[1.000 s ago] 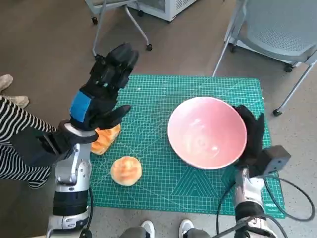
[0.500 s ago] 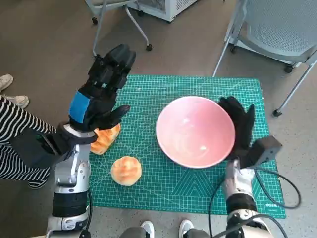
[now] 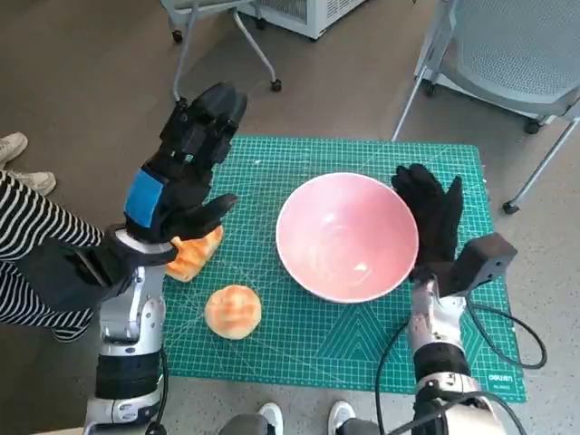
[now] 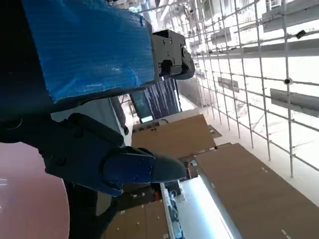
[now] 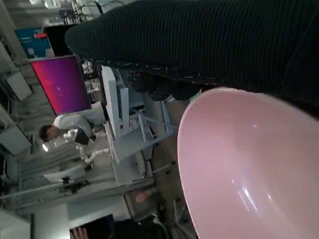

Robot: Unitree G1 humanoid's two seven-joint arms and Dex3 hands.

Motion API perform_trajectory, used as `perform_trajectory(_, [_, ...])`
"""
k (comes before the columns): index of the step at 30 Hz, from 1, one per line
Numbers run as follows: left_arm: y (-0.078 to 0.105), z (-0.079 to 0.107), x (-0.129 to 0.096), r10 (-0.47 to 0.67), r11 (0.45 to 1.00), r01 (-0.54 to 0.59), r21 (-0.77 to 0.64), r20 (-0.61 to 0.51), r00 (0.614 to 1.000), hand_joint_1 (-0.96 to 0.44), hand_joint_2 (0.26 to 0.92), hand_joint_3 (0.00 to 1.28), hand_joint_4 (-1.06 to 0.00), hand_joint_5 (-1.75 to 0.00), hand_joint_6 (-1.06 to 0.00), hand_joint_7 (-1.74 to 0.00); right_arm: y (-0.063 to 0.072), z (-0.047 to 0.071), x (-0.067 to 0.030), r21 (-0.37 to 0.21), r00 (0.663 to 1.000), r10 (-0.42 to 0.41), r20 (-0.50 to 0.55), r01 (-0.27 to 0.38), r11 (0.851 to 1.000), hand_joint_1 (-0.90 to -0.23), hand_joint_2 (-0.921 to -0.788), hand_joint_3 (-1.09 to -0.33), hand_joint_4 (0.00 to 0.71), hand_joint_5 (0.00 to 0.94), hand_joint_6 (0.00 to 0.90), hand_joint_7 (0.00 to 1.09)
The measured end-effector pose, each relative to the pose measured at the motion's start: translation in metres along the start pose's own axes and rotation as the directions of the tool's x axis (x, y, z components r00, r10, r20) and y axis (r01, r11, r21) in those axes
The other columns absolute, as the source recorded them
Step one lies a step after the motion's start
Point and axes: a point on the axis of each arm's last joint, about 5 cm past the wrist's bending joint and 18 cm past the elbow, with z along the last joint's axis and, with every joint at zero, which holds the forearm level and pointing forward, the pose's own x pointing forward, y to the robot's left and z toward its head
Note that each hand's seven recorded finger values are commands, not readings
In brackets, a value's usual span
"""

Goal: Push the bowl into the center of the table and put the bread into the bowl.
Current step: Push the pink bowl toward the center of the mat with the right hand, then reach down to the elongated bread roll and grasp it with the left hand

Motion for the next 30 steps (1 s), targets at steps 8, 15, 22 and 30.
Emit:
perform_trajectory(8, [-0.001, -0.003, 0.0, 0.004, 1.0, -0.004, -0.004, -0.005, 1.0, -0.57, 0.921, 0.29, -0.06, -0.03, 0.0, -0.47, -0.018, 0.026, 0.0066, -0.059, 0.99, -0.02, 0.136, 0.029, 0.998, -0.58, -0.921, -0.865, 0.129, 0.004, 0.056, 0.49])
perform_trajectory(15, [-0.002, -0.005, 0.0, 0.002, 1.0, -0.002, -0.01, -0.013, 1.0, -0.57, 0.921, 0.29, -0.06, -0.03, 0.0, -0.47, -0.026, 0.052, 0.0056, -0.114, 0.954, -0.017, 0.299, 0.053, 0.992, -0.598, -0.921, -0.78, 0.127, 0.002, 0.061, 0.49])
perform_trajectory(22, [-0.002, -0.006, 0.002, 0.002, 1.0, -0.002, -0.013, -0.014, 1.0, -0.57, 0.921, 0.3, -0.06, -0.02, 0.0, -0.47, -0.019, 0.081, -0.0017, -0.173, 0.891, 0.055, 0.451, 0.027, 0.984, -0.63, -0.921, -0.729, 0.129, 0.003, 0.076, 0.49])
perform_trajectory(30, [-0.003, -0.004, 0.009, -0.01, 1.0, 0.01, -0.013, 0.004, 1.0, -0.57, 0.921, 0.3, -0.07, -0.02, 0.0, -0.44, 0.0, 0.11, -0.0149, -0.263, 0.833, 0.216, 0.51, -0.089, 0.961, -0.647, -0.921, -0.698, 0.162, 0.017, 0.113, 0.51])
